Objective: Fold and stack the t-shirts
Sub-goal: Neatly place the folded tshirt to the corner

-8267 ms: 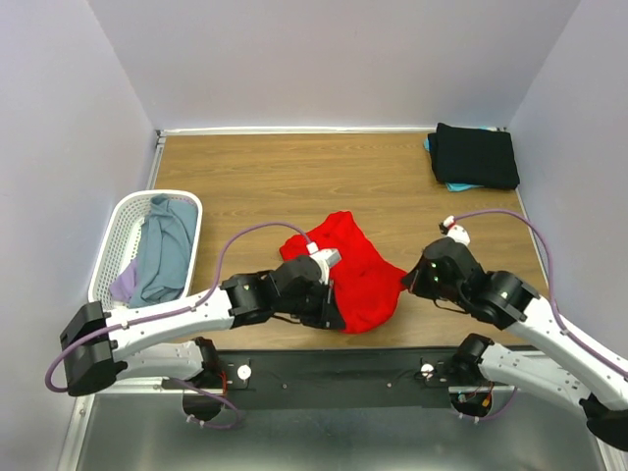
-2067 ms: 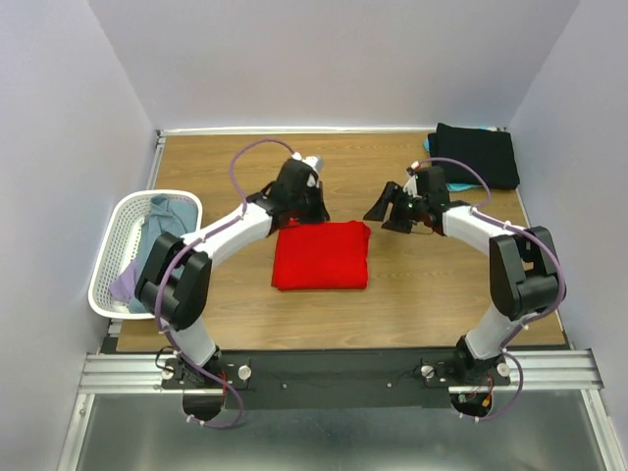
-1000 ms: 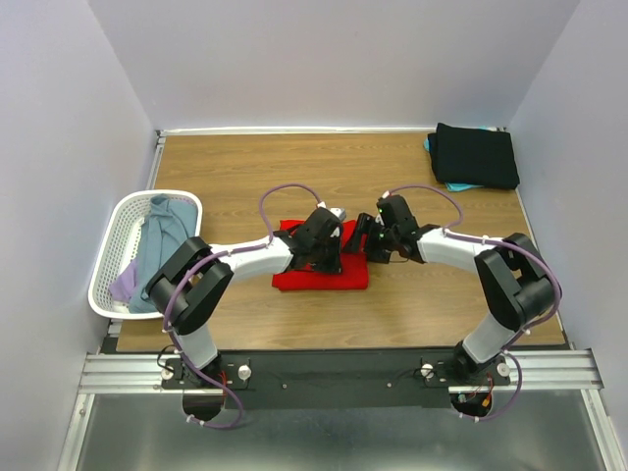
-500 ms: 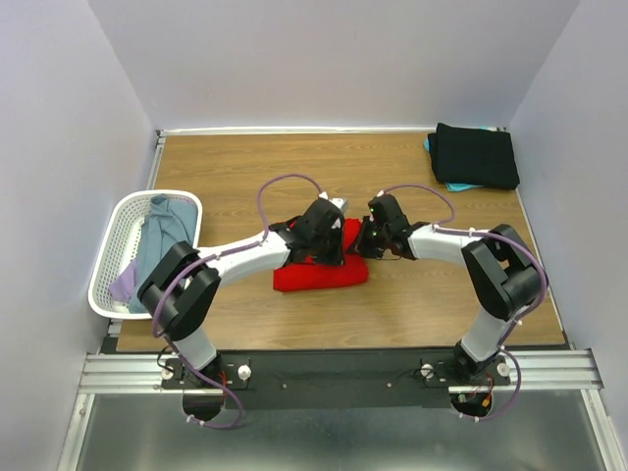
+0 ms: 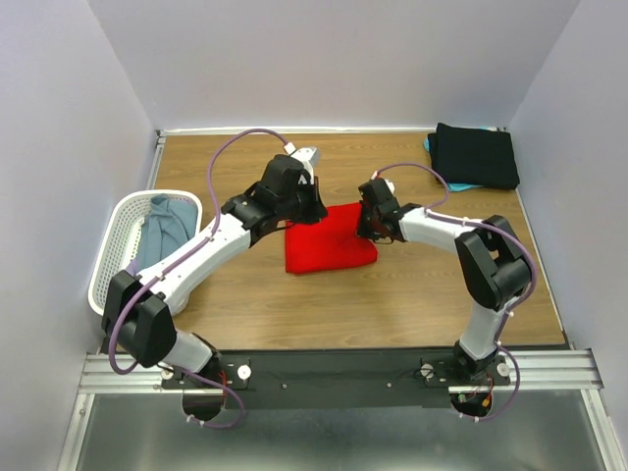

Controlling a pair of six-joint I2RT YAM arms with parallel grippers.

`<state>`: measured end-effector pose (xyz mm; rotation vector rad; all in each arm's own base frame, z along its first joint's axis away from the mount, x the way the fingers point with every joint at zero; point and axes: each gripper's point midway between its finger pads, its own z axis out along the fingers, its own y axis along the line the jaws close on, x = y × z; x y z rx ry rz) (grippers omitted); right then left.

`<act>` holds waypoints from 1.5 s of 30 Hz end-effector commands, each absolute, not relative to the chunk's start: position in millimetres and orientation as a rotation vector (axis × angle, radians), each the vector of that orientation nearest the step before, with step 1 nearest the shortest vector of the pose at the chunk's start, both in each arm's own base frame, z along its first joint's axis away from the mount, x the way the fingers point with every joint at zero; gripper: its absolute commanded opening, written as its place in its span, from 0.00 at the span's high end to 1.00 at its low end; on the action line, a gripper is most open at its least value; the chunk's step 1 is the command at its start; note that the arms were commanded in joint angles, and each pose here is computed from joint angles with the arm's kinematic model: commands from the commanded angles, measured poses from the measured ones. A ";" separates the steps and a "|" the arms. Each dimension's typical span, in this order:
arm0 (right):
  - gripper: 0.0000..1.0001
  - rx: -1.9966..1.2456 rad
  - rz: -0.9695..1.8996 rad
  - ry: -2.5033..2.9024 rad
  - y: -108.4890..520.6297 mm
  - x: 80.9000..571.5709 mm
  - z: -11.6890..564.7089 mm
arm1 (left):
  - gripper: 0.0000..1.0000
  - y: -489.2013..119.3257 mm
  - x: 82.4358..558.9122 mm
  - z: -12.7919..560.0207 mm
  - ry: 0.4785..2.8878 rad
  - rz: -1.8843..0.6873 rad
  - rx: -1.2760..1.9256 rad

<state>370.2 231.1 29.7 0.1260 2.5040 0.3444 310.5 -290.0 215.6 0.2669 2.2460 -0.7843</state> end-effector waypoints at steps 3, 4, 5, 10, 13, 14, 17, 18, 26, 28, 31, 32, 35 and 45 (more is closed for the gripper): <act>0.99 0.052 0.021 2.470 179.5 400.0 37.5 | 1.00 -268.2 305.6 213.5 2.269 -0.729 0.296; 1.00 0.060 0.010 2.450 172.4 413.4 44.7 | 1.00 -266.6 305.2 213.7 2.269 -0.728 0.296; 1.00 0.008 -0.007 2.452 167.1 418.6 47.5 | 1.00 -266.6 305.1 214.1 2.265 -0.736 0.298; 1.00 -0.054 -0.119 2.400 126.4 456.8 65.6 | 1.00 -268.3 302.7 212.7 2.266 -0.755 0.310; 0.99 -0.086 -0.180 2.346 106.0 481.9 85.9 | 1.00 -266.8 302.4 212.7 2.262 -0.757 0.308; 1.00 -0.125 -0.207 2.318 103.3 493.9 95.6 | 1.00 -266.6 302.2 212.2 2.263 -0.759 0.308; 0.99 -0.190 -0.304 2.272 86.9 515.9 111.3 | 1.00 -265.3 304.9 213.8 2.265 -0.757 0.303; 1.00 -0.195 -0.327 2.264 79.1 521.7 114.3 | 1.00 -265.3 305.0 214.0 2.266 -0.756 0.303; 1.00 -0.237 -0.381 2.192 35.6 561.8 147.1 | 1.00 -261.1 312.5 216.4 2.276 -0.730 0.295; 0.99 -0.243 -0.391 2.180 28.7 569.7 151.3 | 1.00 -261.4 314.3 214.2 2.285 -0.728 0.295; 1.00 -0.257 -0.401 2.141 22.5 582.4 167.9 | 1.00 -260.5 317.7 213.3 2.293 -0.712 0.296; 1.00 -0.248 -0.394 2.117 20.9 588.2 178.9 | 1.00 -260.3 319.1 215.2 2.292 -0.710 0.294; 1.00 -0.248 -0.396 2.095 11.5 595.8 192.2 | 1.00 -258.7 322.4 215.3 2.295 -0.700 0.290; 0.99 -0.235 -0.408 2.049 3.1 610.2 221.1 | 1.00 -257.0 330.4 206.5 2.313 -0.699 0.283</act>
